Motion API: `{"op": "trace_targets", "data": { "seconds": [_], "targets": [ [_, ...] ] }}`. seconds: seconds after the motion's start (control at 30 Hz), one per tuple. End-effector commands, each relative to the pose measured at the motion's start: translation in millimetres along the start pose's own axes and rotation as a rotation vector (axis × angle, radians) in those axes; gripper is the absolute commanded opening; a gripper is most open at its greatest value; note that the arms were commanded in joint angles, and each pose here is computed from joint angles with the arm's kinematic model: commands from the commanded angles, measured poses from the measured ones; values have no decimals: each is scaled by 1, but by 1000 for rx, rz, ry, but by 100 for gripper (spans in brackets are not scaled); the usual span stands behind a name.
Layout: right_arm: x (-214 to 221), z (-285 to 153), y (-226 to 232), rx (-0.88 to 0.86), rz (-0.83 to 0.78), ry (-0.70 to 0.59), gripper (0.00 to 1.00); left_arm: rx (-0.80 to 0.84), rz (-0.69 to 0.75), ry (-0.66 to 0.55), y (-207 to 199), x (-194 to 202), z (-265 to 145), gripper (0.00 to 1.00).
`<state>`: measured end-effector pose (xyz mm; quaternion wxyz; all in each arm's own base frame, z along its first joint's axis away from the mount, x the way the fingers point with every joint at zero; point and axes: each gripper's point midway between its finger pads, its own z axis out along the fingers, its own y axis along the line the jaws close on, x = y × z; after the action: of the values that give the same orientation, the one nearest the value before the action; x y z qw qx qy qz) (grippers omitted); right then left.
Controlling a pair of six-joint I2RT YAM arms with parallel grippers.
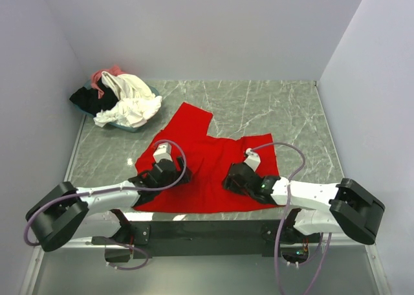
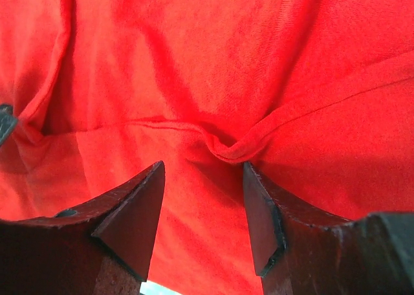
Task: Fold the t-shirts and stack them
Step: Fold the tshirt
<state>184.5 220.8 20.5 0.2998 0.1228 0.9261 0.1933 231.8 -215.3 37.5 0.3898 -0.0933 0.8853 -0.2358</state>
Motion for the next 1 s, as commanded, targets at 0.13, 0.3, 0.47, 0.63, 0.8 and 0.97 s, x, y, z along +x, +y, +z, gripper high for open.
{"op": "trace_targets", "data": {
  "seconds": [0.13, 0.3, 0.47, 0.63, 0.8, 0.97],
  "targets": [
    [7, -13, -36, 169, -103, 27, 60, -87, -21, 26, 27, 18, -20, 81],
    [-36, -26, 1, 107, -136, -98, 64, -118, -12, 7, 28, 8, -27, 84],
    [-78, -31, 12, 106, -148, -208, 70, -101, -13, -43, 19, -11, -36, 85],
    [-101, -8, 17, 43, -97, -208, 72, -110, -1, -72, 13, -23, -35, 87],
    [-103, 12, 8, 34, -69, -156, 71, -71, 42, -71, -4, -37, -22, 89],
    [-95, 27, -12, 37, -3, -128, 70, -113, 51, -27, 4, -33, -5, 88]
  ]
}}
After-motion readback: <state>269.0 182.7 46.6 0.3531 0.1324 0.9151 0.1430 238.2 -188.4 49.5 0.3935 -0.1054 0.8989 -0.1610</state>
